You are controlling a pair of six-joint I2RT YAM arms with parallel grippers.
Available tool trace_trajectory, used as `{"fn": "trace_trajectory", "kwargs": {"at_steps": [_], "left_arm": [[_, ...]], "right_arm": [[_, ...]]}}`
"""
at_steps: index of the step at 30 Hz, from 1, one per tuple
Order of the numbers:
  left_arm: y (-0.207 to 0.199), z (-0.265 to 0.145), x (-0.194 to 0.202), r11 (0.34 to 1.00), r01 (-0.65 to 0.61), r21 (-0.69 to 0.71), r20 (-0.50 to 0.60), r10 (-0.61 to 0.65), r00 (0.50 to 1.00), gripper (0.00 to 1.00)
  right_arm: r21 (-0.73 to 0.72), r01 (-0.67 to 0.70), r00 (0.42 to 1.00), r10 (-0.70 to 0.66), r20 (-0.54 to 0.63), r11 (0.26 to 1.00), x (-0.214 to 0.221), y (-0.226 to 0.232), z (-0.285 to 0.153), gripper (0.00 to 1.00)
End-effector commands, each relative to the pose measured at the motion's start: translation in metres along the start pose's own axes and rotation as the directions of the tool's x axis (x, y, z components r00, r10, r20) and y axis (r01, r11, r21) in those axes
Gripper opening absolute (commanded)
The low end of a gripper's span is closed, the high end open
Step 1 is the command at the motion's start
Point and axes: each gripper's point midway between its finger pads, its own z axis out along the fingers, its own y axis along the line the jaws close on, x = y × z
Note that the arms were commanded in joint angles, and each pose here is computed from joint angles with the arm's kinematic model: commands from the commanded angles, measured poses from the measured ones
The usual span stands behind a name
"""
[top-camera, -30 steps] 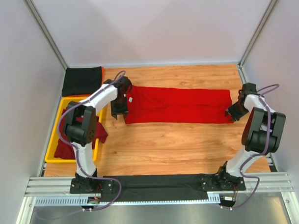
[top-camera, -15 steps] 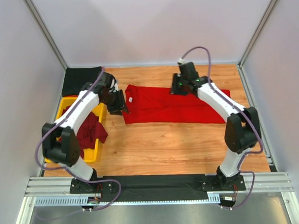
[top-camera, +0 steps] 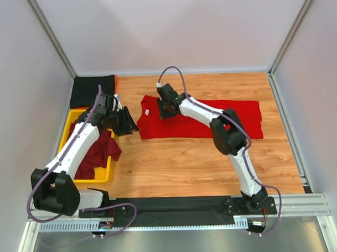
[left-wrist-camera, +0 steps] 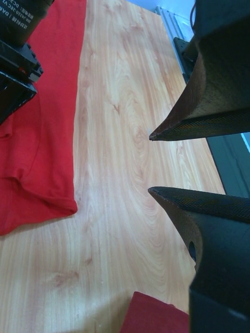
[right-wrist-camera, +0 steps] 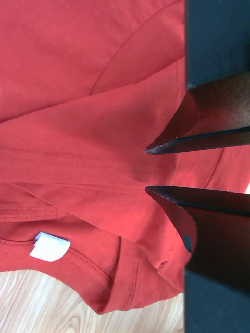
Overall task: Fold and stack the t-shirts
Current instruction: Fold the tshirt
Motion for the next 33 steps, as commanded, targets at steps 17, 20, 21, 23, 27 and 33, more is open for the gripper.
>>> {"fn": "trace_trajectory", "kwargs": {"at_steps": [17, 20, 21, 23, 27, 33], "left_arm": [[-0.006, 0.002, -0.009, 0.999, -0.039, 0.034, 0.022, 0.039, 0.999, 0.47], [-0.004, 0.007, -0.006, 0.999, -0.027, 0.036, 0.009, 0.026, 1.000, 0.47], [-0.003, 0.010, -0.004, 0.999, -0.021, 0.040, 0.003, 0.021, 1.000, 0.46], [-0.006, 0.014, 0.000, 0.998, 0.003, 0.065, -0.022, -0.002, 1.000, 0.46], [-0.005, 0.023, 0.008, 0.996, 0.028, 0.087, -0.045, -0.024, 0.999, 0.45], [-0.003, 0.025, 0.007, 0.997, 0.025, 0.076, -0.048, -0.021, 0.999, 0.43]], "right_arm": [[0.042, 0.011, 0.999, -0.012, 0.033, 0.999, 0.000, 0.018, 0.007, 0.35], [0.070, 0.015, 1.000, -0.016, 0.018, 0.997, 0.005, 0.012, 0.011, 0.35], [0.078, 0.014, 1.000, -0.015, 0.013, 0.997, 0.007, 0.010, 0.013, 0.34], [0.097, 0.015, 1.000, -0.016, 0.003, 0.995, 0.010, 0.006, 0.015, 0.35], [0.113, 0.031, 1.000, -0.031, -0.006, 0.993, 0.014, 0.005, 0.016, 0.34], [0.147, 0.070, 0.998, -0.068, -0.020, 0.987, 0.017, 0.000, 0.018, 0.21]]}}
